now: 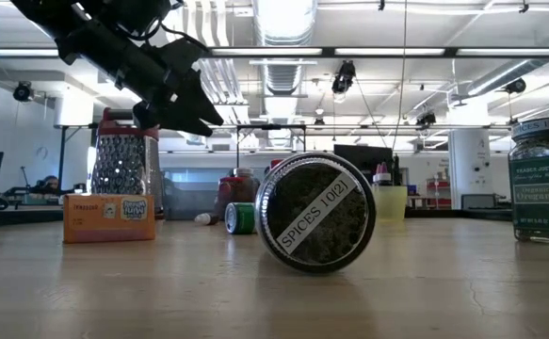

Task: Pick & Place Kitchen Items
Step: Put the green seasoning bottle into the black bin

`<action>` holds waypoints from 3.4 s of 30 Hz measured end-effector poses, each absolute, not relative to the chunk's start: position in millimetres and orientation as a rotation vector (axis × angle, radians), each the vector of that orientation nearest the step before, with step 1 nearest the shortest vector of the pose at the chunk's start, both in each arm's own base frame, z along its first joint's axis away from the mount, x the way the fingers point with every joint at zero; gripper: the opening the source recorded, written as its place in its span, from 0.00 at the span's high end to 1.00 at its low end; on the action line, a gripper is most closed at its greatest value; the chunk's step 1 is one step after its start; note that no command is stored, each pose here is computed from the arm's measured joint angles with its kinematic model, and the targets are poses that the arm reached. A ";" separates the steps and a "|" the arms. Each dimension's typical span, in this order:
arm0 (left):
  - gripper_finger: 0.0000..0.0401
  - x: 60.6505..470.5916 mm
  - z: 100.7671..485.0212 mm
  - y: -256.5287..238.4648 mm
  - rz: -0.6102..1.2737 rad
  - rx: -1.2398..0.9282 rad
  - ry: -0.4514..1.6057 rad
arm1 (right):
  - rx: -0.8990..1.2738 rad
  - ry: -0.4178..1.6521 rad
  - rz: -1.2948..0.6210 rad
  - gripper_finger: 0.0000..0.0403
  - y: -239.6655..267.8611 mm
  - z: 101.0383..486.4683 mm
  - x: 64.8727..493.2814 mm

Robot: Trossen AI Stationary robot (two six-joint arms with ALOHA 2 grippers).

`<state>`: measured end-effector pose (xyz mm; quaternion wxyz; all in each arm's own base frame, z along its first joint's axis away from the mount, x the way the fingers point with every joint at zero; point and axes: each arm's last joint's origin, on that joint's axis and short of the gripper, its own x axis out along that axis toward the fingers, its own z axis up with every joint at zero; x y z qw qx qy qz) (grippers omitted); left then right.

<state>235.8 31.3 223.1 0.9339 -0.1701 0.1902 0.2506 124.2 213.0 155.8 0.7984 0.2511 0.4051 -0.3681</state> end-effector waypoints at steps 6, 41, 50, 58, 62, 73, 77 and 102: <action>0.46 235.8 223.2 31.3 0.512 -0.348 0.387 | 0.457 0.703 -0.808 0.26 220.5 124.7 123.1; 0.46 236.2 223.8 31.3 0.511 -0.351 0.379 | 0.408 0.556 -0.961 0.24 184.5 77.9 155.3; 0.46 236.1 223.7 31.3 0.511 -0.350 0.380 | 0.379 0.560 -0.950 0.49 181.6 79.4 153.6; 0.46 237.4 225.2 29.8 0.453 -0.374 0.387 | 0.322 0.635 -0.803 0.53 180.8 119.0 155.9; 0.46 241.7 233.9 25.5 0.313 -0.394 0.391 | 0.297 0.693 -0.661 0.52 173.5 153.7 161.7; 0.46 254.3 264.9 -13.1 0.053 -0.170 0.180 | 0.155 0.519 -0.359 0.52 133.1 208.8 174.4; 0.46 259.6 280.2 -19.5 0.018 -0.148 0.073 | 0.154 0.511 -0.251 0.52 118.8 217.4 184.5; 0.49 356.3 327.2 -57.4 -0.131 0.051 0.199 | 0.067 0.500 -0.024 0.51 92.6 243.4 238.2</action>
